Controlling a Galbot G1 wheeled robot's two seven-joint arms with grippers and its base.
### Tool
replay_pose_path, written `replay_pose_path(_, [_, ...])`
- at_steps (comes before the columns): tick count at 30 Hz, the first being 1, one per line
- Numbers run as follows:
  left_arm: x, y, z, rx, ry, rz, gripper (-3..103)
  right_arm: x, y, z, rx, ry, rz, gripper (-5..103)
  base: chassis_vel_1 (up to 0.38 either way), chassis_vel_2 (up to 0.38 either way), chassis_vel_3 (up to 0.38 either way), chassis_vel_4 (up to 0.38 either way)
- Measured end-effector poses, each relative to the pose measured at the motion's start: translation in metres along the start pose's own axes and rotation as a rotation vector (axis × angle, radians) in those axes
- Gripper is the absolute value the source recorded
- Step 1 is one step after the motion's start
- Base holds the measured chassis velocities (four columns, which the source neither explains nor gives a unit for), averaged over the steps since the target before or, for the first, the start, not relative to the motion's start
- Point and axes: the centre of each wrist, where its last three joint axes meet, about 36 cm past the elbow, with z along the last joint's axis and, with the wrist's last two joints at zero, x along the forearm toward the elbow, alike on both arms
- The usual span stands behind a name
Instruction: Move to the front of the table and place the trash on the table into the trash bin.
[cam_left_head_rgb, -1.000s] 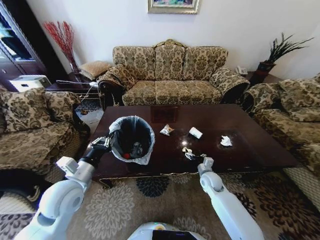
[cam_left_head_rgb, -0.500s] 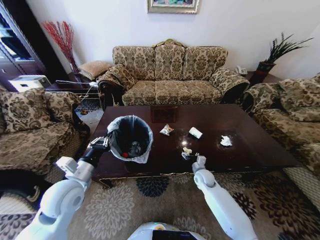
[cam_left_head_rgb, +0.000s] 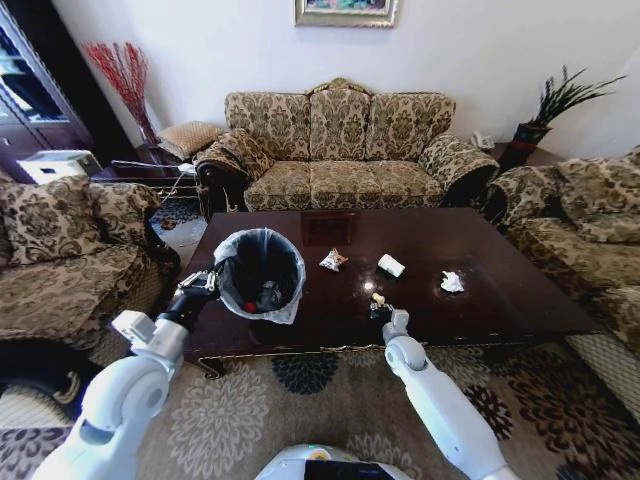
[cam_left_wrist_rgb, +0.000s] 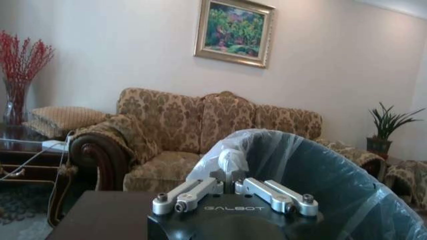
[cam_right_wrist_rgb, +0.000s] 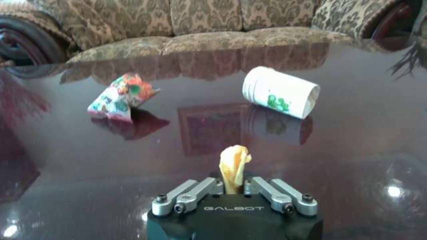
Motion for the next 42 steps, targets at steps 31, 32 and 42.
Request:
replay_pose_path(31, [-0.004,-0.005,0.005,-0.011,0.007,0.003,3,0.133,0.147,-0.275,0.337,-0.433,-0.872,0,0.000,0.000,0.000,0.000])
replay_pose_path(32, [-0.004,-0.005,0.005,-0.011,0.005,0.000,3,0.135,0.150,-0.273,0.342,-0.417,-0.877,0,0.000,0.000,0.000,0.000])
replay_pose_path(42, [-0.006,-0.002,0.004,-0.009,0.000,-0.015,3,0.147,0.161,-0.239,0.401,-0.295,-0.948,18,0.000,0.000,0.000,0.000])
